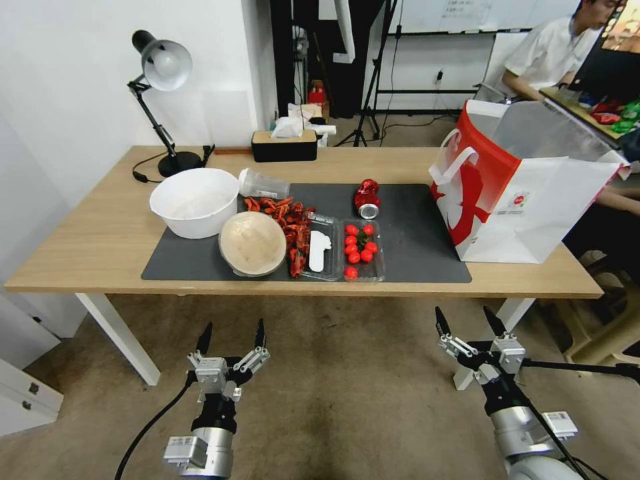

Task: Pick up the trash from the table and place it into the takeout bag.

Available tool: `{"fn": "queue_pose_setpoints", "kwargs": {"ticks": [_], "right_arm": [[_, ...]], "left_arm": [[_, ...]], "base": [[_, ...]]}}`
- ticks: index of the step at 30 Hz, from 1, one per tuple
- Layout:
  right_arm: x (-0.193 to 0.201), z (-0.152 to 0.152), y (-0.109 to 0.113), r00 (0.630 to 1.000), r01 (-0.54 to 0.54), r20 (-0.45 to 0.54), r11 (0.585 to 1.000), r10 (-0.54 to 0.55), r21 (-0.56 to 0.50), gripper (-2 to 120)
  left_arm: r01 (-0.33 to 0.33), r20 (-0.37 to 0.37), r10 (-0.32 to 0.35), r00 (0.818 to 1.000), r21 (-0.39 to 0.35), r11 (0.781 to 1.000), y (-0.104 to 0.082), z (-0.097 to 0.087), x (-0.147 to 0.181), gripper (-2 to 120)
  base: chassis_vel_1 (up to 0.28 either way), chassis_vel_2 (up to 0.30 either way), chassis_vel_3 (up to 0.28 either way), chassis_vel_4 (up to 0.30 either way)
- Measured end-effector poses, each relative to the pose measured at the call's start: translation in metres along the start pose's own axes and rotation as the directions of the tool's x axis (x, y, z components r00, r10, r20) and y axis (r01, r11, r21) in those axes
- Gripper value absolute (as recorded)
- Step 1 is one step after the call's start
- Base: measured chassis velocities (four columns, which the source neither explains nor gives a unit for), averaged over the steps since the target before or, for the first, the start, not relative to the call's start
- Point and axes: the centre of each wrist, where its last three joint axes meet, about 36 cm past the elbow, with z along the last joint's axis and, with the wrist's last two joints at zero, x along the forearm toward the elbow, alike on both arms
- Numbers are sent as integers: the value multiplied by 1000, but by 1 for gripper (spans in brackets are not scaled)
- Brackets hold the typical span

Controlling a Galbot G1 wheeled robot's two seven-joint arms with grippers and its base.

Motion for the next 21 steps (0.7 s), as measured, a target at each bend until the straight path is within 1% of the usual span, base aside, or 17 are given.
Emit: {"fn": "queue_pose_setpoints", "kwargs": {"ticks": [6,10,13,14,17,18,21], "right_arm": [[-1,-5,2,1000,7,-1,1000,-7,-1,100],[-7,-12,11,999,37,-4,999,-37,-11,100],[-23,-20,23,997,73,-2,997,-73,-16,100],[-23,-20,23,997,73,-2,997,-73,-16,100],[-43,-27,34,994,111,3,994,-111,-12,100],[-43,-27,34,994,111,3,994,-111,-12,100],[-67,-42,44,988,154,2,988,-154,-6,100]], "left_arm": [[2,0,-2,1000,3,1000,1,0,0,100],[5,1,-5,1000,4,1000,1,-1,0,100],[6,3,-6,1000,4,1000,2,-3,0,100],[6,3,-6,1000,4,1000,2,-3,0,100],[7,-1,-7,1000,1,1000,2,-4,2,100],[7,-1,-7,1000,1,1000,2,-4,2,100],[9,-2,-9,1000,-2,1000,2,-5,4,100]], "base": [[0,0,0,0],[0,0,0,0],[0,0,0,0],[0,0,0,0],[0,0,0,0],[0,0,0,0],[0,0,0,0]]}}
